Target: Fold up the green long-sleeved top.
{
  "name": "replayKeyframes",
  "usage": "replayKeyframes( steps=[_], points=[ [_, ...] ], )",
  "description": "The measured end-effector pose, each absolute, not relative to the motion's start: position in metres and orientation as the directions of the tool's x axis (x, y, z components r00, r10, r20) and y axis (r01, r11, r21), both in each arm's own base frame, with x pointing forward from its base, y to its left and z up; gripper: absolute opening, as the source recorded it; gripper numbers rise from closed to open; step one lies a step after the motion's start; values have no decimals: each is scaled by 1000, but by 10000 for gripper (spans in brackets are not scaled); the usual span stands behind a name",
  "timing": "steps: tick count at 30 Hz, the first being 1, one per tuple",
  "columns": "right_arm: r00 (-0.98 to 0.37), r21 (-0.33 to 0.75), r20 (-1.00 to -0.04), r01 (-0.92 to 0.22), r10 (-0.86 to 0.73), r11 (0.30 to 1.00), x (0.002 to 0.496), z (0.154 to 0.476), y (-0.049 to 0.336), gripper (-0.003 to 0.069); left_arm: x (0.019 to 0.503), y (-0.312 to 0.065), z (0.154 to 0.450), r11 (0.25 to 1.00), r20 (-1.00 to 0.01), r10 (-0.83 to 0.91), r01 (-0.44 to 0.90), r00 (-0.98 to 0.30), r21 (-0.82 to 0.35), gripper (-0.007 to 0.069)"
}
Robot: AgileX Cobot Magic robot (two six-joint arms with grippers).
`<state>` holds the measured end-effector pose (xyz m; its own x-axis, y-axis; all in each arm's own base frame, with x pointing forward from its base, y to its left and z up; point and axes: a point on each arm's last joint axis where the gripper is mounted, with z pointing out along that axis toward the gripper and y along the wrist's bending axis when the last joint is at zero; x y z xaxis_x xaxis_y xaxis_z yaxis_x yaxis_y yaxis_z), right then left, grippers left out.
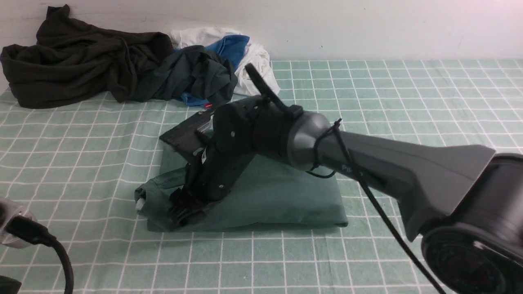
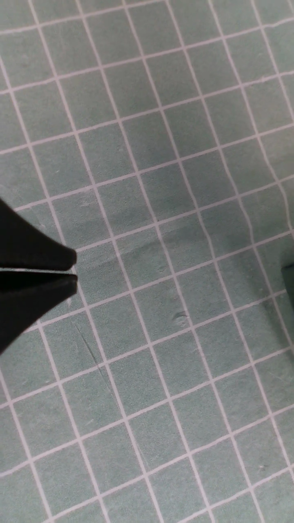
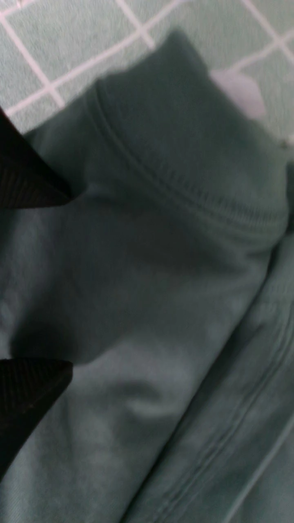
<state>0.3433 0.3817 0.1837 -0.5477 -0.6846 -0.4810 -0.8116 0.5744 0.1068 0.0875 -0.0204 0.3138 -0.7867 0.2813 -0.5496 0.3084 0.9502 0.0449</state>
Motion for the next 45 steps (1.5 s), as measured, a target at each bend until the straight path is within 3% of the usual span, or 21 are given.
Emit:
replayKeyframes(
  steps=[3, 6, 11, 13, 14, 16, 19, 23, 27, 37, 45],
  points=[
    [-521, 59, -498, -818, -694, 572, 345, 194, 378, 456, 83, -19, 310, 951, -565, 276, 305, -777, 45, -4],
    [-521, 1, -526, -791, -673, 611, 356, 216, 362, 456, 70, -17, 302, 958, -601, 248, 284, -760, 35, -4],
    [-572, 0, -533, -737, -624, 676, 368, 257, 326, 426, 45, -11, 290, 970, -691, 181, 243, -700, 8, -4],
    [-573, -1, -550, -727, -608, 687, 363, 296, 304, 370, 32, -9, 284, 972, -754, 156, 234, -638, 4, -4],
    [-571, -3, -552, -728, -608, 686, 362, 299, 302, 365, 30, -8, 283, 972, -765, 155, 233, -625, 7, -4],
    [-525, -27, -590, -746, -613, 665, 345, 345, 283, 284, 20, -5, 280, 974, -823, 146, 226, -549, 21, -4],
    [-475, -48, -636, -761, -608, 647, 321, 387, 264, 182, 13, -3, 282, 975, -862, 136, 222, -488, 28, -4],
    [-438, -59, -687, -761, -579, 646, 281, 418, 234, 41, 7, -1, 283, 975, -885, 127, 221, -449, 28, -4],
    [-412, -66, -731, -750, -544, 658, 243, 421, 203, -8, 6, -1, 282, 975, -886, 127, 221, -447, 28, -4],
    [-273, -77, -887, -707, -372, 703, 149, 407, 126, -13, 6, -1, 282, 975, -885, 127, 221, -448, 28, -4],
    [-283, -46, -896, -706, -342, 707, 115, 394, 100, -13, 6, -1, 282, 975, -885, 127, 221, -448, 28, -4]
  ],
)
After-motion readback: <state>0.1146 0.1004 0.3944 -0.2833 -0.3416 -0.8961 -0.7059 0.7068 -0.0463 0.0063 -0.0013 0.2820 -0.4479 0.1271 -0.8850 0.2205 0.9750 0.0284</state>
